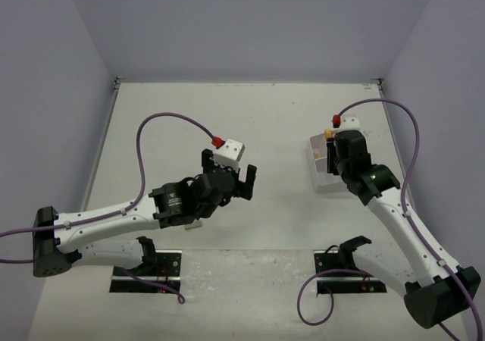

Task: Sort the stationery into containers
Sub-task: Place the stationery in the storage box.

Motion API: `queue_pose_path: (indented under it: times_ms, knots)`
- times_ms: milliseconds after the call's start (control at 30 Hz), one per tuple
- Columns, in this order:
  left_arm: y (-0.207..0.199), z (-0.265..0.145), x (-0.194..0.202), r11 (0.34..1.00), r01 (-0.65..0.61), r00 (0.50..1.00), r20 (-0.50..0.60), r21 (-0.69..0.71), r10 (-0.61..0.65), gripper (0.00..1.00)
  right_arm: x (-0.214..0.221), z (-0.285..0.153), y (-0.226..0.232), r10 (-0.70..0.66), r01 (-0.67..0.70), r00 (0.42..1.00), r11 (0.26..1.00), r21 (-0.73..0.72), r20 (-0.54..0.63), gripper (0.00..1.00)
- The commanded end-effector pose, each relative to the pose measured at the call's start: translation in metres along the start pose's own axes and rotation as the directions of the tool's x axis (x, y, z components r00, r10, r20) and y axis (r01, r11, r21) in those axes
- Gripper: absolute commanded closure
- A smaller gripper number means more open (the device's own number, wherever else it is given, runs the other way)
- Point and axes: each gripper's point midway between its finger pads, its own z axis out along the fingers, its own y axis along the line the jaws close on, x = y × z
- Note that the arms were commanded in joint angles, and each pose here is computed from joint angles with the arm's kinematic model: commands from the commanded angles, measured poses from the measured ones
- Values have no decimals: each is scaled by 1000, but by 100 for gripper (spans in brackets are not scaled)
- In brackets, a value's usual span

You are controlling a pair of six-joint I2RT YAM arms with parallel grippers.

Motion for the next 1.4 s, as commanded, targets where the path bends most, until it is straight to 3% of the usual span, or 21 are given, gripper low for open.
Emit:
queue_pose_path:
  times_ms: [0,167,400,633,933,1367]
  knots:
    - [37,-26,0,991,40,998,-44,-131,-47,0,-17,10,-12,-109,104,990,993,58,91,100]
    - [46,-40,6,992,-21,993,-121,-127,6,0,-9,13,-18,-133,126,988,988,90,74,100]
    - [83,-41,38,943,-183,967,-223,-279,122,0,2,13,-20,-184,178,981,981,81,66,100]
    - [99,-43,49,919,-175,969,-225,-353,98,0,9,19,-20,-178,174,983,981,89,39,100]
    - [107,-57,48,932,-117,978,-201,-343,49,0,8,18,-23,-164,159,985,982,105,44,100]
    - [107,-53,58,925,-144,972,-226,-352,65,0,5,11,-25,-147,139,986,984,111,73,100]
